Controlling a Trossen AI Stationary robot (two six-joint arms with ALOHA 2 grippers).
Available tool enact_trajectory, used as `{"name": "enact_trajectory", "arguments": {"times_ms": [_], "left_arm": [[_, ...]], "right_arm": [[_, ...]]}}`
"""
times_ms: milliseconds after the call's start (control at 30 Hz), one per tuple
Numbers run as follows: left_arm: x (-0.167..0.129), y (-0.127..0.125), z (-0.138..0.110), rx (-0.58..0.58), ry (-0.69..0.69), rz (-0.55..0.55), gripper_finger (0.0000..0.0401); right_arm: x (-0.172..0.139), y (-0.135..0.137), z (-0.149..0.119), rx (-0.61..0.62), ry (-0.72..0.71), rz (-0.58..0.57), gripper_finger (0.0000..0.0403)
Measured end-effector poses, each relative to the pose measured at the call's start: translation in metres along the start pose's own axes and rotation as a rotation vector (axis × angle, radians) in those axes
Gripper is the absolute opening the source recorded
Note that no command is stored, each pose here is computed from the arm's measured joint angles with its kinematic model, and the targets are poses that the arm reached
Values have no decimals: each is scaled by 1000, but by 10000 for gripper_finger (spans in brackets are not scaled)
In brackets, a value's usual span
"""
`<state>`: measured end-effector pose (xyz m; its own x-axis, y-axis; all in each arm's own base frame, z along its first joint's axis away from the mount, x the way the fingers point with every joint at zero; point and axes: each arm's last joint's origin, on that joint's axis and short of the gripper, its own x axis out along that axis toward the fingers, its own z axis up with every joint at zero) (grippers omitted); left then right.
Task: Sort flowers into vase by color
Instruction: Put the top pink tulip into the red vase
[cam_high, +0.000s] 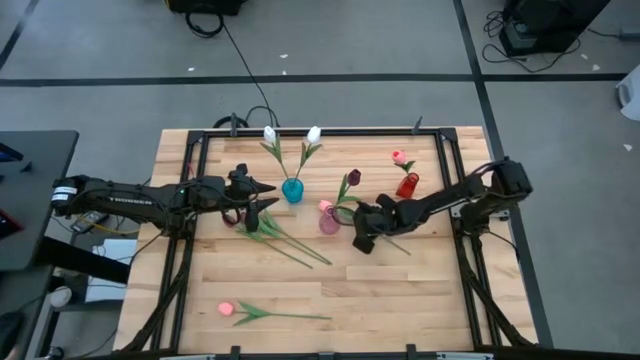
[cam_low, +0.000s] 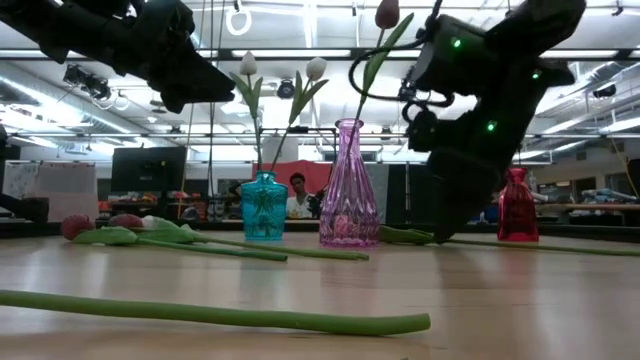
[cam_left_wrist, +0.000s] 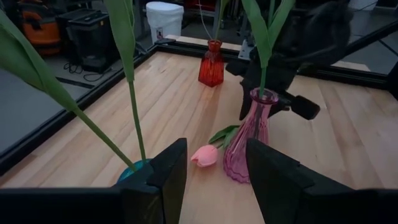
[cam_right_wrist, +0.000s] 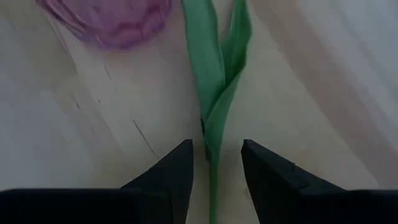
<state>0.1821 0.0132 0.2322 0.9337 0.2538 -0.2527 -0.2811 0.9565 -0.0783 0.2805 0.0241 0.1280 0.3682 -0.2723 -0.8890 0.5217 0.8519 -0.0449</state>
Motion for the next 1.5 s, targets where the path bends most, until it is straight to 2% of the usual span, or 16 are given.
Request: {"name": "enact_trajectory", "arguments": {"times_ms": [100,267,300,400,500,600,700,767,900,1000,1100,1167,1233,1333,1500], "left_arm": [[0,0,0,-1,1,0,170],[0,0,0,-9,3,0,170],[0,0,0,-15,3,0,170],[0,0,0,-21,4,-4,170],[0,0,-1,-21,6,-4,170],[0,0,0,-21,5,-5,170],[0,0,0,-21,6,-5,170],[0,0,0,-22,3,-5,170],[0,0,0,-22,3,-6,170],[0,0,0,-22,3,-6,170],[0,0,0,-12,3,-6,170],[0,0,0,-5,3,-6,170],[0,0,0,-3,3,-6,170],[0,0,0,-3,3,-6,170],[0,0,0,-4,-2,-7,170]], "right_arm": [[7,0,0,-2,16,8,122],[15,3,-3,19,41,3,24],[14,3,-3,29,41,3,16],[3,2,-3,90,38,8,18],[-18,-5,-13,137,93,-27,11],[-45,-6,-17,203,109,2,7],[-73,-9,-28,210,176,21,8],[-97,-12,-30,217,164,28,8],[-141,-24,-34,242,41,27,8],[-167,-36,-37,271,-46,104,8],[-186,-44,-41,190,-123,213,7],[-200,-47,-40,130,-222,293,7],[-212,-53,-37,111,-353,325,7],[-227,-67,-34,131,-539,286,7],[-244,-85,-30,117,-772,110,7]]}}
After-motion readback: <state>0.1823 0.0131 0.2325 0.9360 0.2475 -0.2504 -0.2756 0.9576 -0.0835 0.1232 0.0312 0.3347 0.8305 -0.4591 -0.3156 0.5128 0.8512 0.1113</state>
